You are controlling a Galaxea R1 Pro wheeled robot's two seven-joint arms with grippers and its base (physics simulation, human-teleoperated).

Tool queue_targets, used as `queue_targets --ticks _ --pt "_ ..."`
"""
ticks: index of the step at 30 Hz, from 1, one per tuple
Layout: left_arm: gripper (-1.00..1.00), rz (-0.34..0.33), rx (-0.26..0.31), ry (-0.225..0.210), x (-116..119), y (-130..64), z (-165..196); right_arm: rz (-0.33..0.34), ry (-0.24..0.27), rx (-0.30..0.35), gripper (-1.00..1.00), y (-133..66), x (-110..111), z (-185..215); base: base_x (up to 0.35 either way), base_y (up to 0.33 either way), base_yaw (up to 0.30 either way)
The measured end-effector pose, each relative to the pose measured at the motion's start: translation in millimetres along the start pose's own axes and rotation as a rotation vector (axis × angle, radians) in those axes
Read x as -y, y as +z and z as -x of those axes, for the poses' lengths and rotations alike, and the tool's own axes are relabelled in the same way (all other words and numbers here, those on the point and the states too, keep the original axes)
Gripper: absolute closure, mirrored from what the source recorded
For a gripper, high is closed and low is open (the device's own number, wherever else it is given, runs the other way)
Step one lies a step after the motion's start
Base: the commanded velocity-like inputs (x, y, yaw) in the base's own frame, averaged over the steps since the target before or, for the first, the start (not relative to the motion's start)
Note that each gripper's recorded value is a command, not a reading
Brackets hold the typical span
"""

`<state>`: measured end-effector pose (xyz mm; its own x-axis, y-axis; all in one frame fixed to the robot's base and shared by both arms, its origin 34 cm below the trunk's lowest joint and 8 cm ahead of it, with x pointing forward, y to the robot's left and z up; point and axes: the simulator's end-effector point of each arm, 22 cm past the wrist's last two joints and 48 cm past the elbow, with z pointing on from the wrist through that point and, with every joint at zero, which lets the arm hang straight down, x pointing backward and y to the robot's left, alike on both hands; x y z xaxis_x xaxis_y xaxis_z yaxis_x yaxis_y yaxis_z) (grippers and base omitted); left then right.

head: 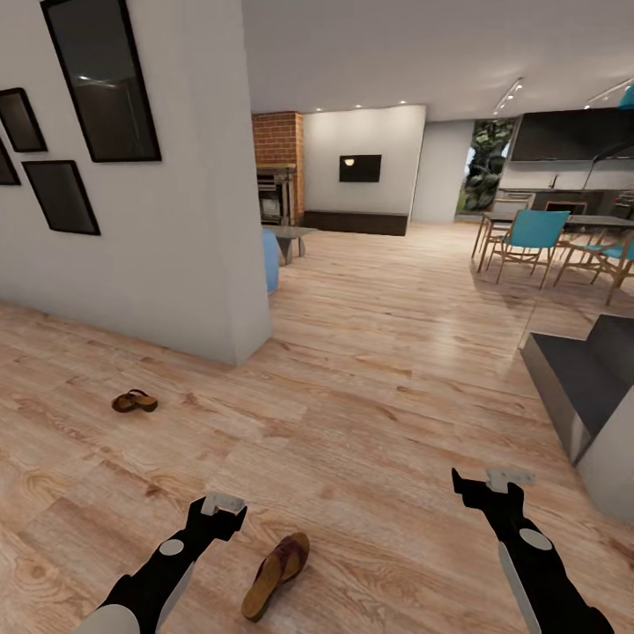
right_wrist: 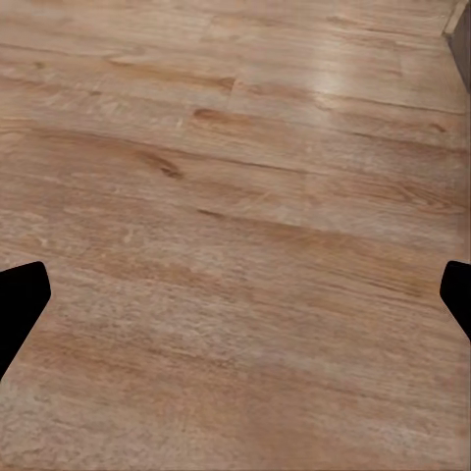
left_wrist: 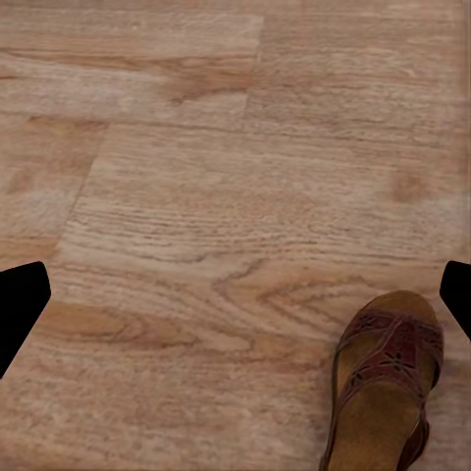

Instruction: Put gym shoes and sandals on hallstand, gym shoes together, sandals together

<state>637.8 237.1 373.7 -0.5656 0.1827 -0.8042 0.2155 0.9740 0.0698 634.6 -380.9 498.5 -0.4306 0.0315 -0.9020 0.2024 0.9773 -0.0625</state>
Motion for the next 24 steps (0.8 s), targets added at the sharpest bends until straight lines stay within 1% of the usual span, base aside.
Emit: queue_targets --ticks 24 --pt "-1.0 0.0 0.001 0.0 -0.2 0.0 -0.2 -0.005 0.001 0.018 -1.0 -1.0 1.4 8.8 0.002 -0.003 -0.001"
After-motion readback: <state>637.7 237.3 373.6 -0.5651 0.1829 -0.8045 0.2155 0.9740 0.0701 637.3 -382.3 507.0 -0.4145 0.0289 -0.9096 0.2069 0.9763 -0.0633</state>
